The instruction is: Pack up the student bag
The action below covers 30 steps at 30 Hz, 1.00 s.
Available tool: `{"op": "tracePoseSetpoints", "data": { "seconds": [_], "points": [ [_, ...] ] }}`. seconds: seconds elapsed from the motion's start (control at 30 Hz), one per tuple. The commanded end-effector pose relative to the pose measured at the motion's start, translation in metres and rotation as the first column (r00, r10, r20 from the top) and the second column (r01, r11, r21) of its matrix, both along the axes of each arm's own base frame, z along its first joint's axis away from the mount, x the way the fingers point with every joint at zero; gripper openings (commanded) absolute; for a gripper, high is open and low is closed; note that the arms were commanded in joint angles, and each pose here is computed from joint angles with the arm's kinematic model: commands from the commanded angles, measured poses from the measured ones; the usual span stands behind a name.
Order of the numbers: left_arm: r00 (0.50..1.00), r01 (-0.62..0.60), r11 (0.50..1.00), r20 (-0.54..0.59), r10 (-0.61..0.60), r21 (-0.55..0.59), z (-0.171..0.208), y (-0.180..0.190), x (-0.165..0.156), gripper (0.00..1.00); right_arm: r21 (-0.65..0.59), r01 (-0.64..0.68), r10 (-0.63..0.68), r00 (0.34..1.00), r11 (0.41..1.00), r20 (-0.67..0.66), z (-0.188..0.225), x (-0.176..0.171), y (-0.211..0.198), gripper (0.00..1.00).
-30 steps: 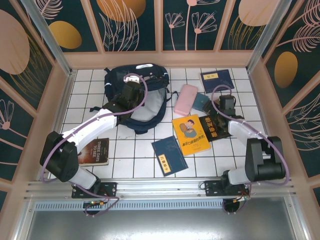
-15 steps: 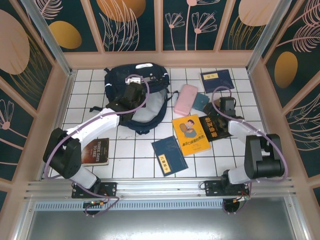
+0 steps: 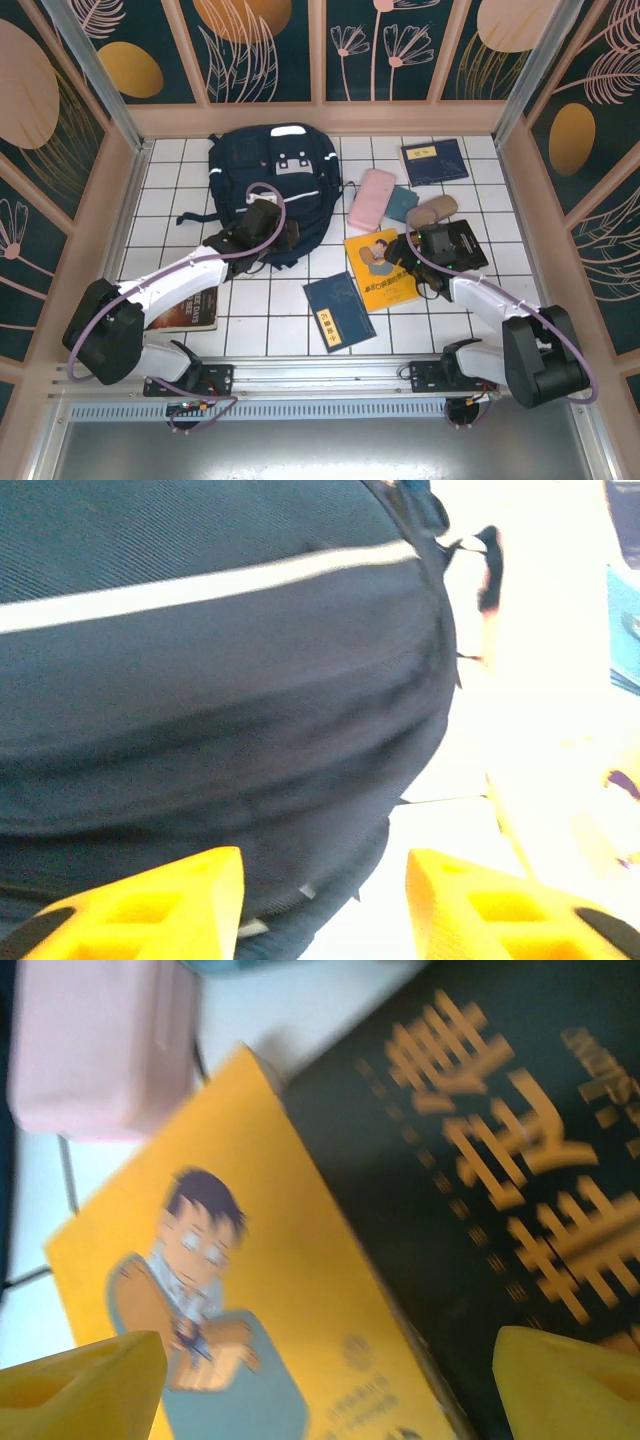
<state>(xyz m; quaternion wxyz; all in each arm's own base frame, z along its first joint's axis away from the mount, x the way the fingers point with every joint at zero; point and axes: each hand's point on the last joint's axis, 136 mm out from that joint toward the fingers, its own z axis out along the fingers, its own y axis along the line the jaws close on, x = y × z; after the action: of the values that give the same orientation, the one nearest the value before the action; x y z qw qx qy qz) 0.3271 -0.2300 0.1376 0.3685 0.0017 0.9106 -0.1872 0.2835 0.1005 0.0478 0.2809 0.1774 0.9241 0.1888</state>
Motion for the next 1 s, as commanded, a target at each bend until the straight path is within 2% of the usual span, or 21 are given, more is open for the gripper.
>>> {"op": "tracePoseSetpoints", "data": {
  "seconds": [0.0, 0.03, 0.1, 0.23, 0.4, 0.6, 0.83, 0.97],
  "points": [
    [0.995, 0.092, 0.987, -0.013, -0.094, -0.133, 0.008, -0.045, -0.018, 0.41, 0.042, 0.012, -0.009, 0.999, 0.999, -0.051, -0.012, -0.019, 0.001, 0.84],
    [0.993, 0.117, 0.982, -0.015, -0.121, -0.149, 0.007, -0.056, -0.02, 0.4, 0.052, 0.007, -0.004, 0.999, 0.999, -0.053, -0.013, -0.022, 0.003, 0.83],
    [0.985, 0.148, 0.971, -0.058, -0.161, -0.186, -0.007, -0.076, -0.022, 0.3, 0.069, -0.004, 0.008, 0.998, 0.998, -0.055, -0.014, -0.025, 0.005, 0.81],
    [0.962, 0.164, 0.965, -0.183, -0.203, -0.207, -0.049, -0.103, -0.019, 0.28, 0.096, -0.042, 0.049, 0.996, 0.994, -0.075, -0.021, -0.03, 0.013, 0.75],
    [0.938, 0.157, 0.958, -0.269, -0.221, -0.239, -0.079, -0.127, -0.011, 0.35, 0.109, -0.089, 0.1, 0.99, 0.99, -0.099, -0.026, -0.035, 0.026, 0.68],
    [0.917, 0.097, 0.982, -0.369, -0.153, -0.164, -0.114, -0.122, -0.011, 0.44, 0.114, -0.128, 0.14, 0.985, 0.985, -0.105, -0.029, -0.04, 0.036, 0.55],
    [0.889, 0.073, 0.985, -0.437, -0.136, -0.158, -0.139, -0.124, -0.014, 0.48, 0.089, -0.171, 0.179, 0.979, 0.981, -0.099, -0.03, -0.04, 0.043, 0.47],
    [0.874, 0.084, 0.965, -0.446, -0.191, -0.249, -0.138, -0.142, -0.016, 0.49, 0.058, -0.167, 0.173, 0.978, 0.984, -0.115, -0.036, -0.039, 0.039, 0.46]
  ]
}}
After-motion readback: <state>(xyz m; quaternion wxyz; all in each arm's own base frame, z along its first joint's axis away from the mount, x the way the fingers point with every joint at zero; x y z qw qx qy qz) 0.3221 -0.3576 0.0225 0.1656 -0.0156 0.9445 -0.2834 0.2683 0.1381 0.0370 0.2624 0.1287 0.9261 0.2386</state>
